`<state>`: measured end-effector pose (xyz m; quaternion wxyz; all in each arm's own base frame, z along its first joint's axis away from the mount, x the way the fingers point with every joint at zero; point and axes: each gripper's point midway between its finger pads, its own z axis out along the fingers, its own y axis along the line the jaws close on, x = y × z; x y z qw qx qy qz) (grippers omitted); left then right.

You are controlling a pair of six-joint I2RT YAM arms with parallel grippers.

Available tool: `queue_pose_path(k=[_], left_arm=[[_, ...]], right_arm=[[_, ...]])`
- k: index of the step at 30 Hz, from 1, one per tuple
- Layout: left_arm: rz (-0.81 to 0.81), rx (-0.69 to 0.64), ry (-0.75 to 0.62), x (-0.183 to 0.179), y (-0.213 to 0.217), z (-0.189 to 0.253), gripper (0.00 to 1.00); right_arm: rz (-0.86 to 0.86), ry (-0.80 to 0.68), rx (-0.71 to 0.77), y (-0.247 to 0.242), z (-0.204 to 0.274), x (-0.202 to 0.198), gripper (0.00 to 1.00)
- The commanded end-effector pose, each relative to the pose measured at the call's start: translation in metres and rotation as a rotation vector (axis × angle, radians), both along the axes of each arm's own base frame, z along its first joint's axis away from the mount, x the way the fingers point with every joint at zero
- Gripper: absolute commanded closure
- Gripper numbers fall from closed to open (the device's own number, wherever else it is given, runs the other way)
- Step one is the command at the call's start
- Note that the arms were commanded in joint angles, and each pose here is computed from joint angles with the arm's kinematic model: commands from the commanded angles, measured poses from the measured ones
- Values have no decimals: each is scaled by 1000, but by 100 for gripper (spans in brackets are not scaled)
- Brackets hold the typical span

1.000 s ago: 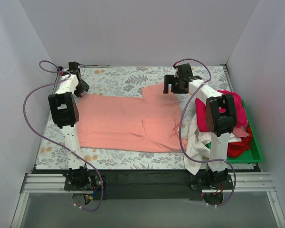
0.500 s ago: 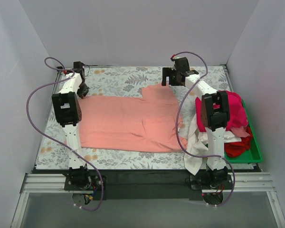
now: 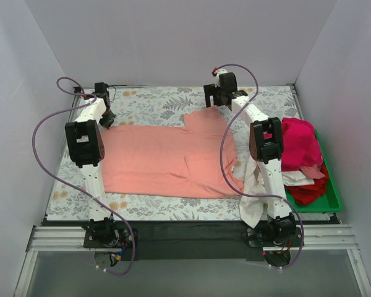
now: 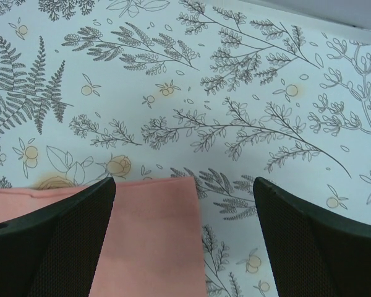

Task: Fold and stack the t-shirts
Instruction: Fold the tshirt

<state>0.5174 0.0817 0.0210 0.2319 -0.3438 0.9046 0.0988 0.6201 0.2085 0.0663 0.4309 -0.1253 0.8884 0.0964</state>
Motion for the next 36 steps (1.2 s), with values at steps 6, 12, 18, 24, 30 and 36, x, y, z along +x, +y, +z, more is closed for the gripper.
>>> queue_pose_path(k=[6,12,18,24,30,36], left_arm=[[-23,-53,-34,-5,-17,6,100],[-18,-40,-59,-6,-15,13,100],[-10,-39,-70,-7,-15,18,100],[-11,-46,-109,-6,-17,33,100],[-10,-49,-152,-13,-20,45,100],[26,-15,-182,-25,-15,61,100]], right_arm=[[32,-39,-38,19,-18,8,5],[28,40,-79,16,-39,-10,30],[34,89,-88,13,-41,-26,71],[119,12,-65,30,6,-28,99],[250,-61,-61,56,42,-58,99],[269,-78,-82,63,54,-94,99]])
